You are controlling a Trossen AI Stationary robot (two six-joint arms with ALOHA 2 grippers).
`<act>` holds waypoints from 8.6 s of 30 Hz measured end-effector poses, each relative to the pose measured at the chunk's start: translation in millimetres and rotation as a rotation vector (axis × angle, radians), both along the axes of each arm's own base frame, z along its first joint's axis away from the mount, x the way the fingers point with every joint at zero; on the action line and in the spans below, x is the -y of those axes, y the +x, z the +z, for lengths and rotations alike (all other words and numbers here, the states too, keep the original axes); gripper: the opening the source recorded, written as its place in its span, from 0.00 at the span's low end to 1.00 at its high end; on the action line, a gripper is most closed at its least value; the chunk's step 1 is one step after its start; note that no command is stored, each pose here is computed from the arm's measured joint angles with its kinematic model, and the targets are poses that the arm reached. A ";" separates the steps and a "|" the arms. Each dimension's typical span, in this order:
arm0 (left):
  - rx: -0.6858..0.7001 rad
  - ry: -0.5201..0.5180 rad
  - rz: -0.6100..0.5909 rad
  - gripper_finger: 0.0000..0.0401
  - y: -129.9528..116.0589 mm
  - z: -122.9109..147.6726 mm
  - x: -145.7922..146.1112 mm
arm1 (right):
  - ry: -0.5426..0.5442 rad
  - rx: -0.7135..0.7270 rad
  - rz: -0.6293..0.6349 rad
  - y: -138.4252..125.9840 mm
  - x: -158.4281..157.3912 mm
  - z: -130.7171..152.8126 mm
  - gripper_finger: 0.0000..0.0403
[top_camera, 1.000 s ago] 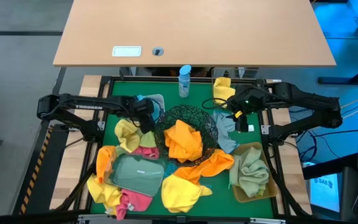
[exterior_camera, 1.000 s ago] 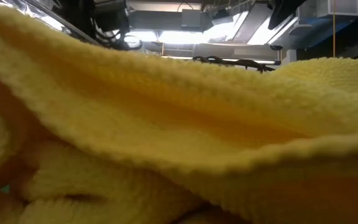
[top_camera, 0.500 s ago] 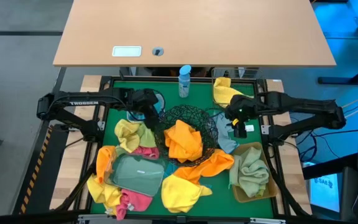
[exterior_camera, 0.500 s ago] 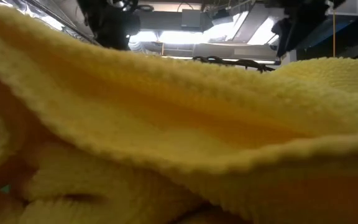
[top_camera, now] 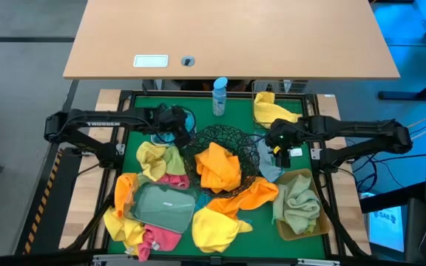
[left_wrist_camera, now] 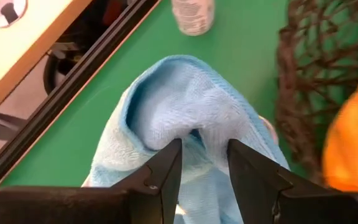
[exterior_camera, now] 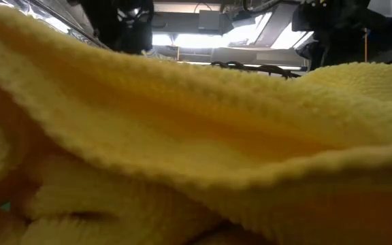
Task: Sort microfiber towel by color & place in baskets
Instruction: Put the blue microfiber towel into the white bin, then put the light blue microfiber towel into the white bin
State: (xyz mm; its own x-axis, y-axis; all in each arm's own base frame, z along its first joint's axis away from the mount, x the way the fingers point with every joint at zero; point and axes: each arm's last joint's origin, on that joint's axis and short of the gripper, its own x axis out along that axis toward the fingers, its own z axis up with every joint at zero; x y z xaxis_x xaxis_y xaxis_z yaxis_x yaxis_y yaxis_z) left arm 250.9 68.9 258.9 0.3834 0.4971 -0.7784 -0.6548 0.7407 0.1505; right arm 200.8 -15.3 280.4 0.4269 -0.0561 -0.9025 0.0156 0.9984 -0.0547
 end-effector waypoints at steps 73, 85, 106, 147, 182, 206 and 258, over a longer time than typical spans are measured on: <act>0.107 -0.354 -0.025 0.31 -41.8 10.1 -16.5 | -0.001 0.013 0.000 1.3 0.0 0.4 0.48; 0.109 -0.119 0.072 0.31 -16.6 -1.7 -36.2 | -0.001 0.013 0.000 1.3 0.1 0.5 0.48; -0.227 -0.239 0.081 0.31 13.4 -82.7 -48.7 | -0.001 0.014 -0.001 1.3 0.1 0.5 0.48; 0.174 -0.103 -0.079 0.31 -23.5 20.1 -2.0 | 0.235 -0.096 -0.089 -40.3 -7.0 -50.3 0.48; 0.174 -0.103 -0.078 0.31 -23.6 20.3 -2.2 | 0.271 -0.113 0.057 -44.3 -43.1 -73.3 0.48; 0.178 -0.105 -0.074 0.31 -23.5 20.6 -2.2 | 0.247 -0.109 0.057 -44.4 -45.2 -73.3 0.25; 0.745 0.023 -0.371 0.31 8.8 69.6 -2.7 | -0.115 0.867 0.010 -35.5 -34.5 172.6 0.00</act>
